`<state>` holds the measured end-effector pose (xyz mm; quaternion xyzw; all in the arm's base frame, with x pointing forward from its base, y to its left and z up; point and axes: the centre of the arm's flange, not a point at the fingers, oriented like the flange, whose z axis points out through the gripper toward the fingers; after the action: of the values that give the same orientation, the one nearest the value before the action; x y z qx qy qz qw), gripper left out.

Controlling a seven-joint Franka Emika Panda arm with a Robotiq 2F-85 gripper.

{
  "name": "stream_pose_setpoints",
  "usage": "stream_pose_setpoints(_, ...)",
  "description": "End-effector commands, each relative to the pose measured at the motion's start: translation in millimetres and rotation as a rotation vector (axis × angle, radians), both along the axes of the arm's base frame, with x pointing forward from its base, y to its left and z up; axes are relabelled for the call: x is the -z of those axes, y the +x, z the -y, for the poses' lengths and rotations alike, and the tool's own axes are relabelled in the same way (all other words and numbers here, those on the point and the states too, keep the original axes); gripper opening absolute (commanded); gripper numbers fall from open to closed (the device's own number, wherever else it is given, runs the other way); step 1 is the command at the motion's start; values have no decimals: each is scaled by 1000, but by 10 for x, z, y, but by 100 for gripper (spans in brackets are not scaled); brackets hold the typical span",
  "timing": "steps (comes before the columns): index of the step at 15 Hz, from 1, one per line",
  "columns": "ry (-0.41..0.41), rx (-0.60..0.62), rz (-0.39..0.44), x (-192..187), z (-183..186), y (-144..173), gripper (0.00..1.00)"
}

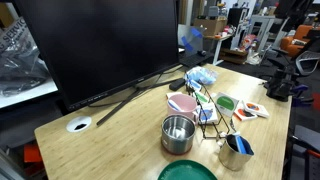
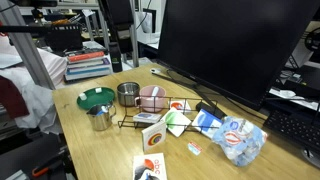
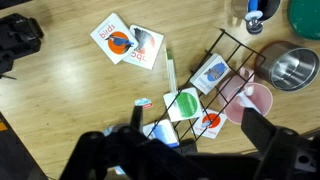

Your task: Turn the silver cup anti clockwise

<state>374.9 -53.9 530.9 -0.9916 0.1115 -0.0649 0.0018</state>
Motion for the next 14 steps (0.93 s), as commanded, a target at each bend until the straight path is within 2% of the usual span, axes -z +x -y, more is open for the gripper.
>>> stream_pose_setpoints(1,0,0,0,0,0,0,100)
stream_pose_setpoints(12,0,0,0,0,0,0,100)
stream_pose_setpoints(14,-4,-34,-5,37,-40,-4,100)
